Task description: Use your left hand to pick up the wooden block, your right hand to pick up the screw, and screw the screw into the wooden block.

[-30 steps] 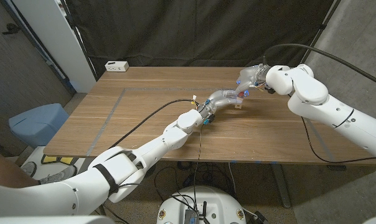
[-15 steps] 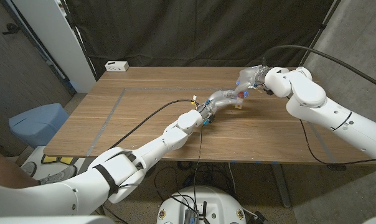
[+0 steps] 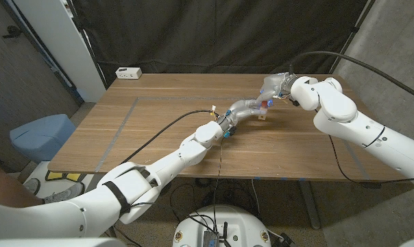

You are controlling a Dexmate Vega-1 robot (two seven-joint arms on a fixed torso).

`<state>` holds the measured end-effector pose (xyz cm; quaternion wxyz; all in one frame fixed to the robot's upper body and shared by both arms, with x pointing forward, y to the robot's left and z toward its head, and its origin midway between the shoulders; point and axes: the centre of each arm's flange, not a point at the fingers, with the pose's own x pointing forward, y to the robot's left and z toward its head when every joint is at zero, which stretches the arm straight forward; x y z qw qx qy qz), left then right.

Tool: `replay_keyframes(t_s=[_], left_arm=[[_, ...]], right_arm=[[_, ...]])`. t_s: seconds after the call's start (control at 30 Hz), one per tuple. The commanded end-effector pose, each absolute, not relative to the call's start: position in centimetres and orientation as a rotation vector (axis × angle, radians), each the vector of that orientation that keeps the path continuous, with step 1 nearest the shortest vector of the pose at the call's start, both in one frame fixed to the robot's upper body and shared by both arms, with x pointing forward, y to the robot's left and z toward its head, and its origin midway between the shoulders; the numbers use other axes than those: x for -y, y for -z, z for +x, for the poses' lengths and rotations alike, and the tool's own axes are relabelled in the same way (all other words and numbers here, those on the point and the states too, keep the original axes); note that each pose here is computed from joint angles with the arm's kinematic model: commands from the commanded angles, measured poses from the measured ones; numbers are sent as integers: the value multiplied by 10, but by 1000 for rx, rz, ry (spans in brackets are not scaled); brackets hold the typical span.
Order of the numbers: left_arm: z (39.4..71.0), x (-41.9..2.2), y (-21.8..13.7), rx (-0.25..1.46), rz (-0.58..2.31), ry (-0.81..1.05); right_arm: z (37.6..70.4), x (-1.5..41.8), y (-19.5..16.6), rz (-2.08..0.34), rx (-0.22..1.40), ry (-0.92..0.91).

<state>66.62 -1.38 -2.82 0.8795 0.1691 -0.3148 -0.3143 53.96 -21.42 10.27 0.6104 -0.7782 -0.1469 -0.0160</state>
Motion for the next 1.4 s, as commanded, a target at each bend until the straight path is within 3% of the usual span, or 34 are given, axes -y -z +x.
replay_keyframes(t_s=[0.03, 0.67, 1.4], left_arm=[[668, 13, 26, 660, 351, 655], [670, 10, 20, 672, 349, 654], [677, -9, -2, 709, 350, 605]], right_arm=[[531, 220, -109, -1733, 359, 97], [518, 234, -114, -1598, 383, 199], [533, 241, -110, -1355, 437, 254]])
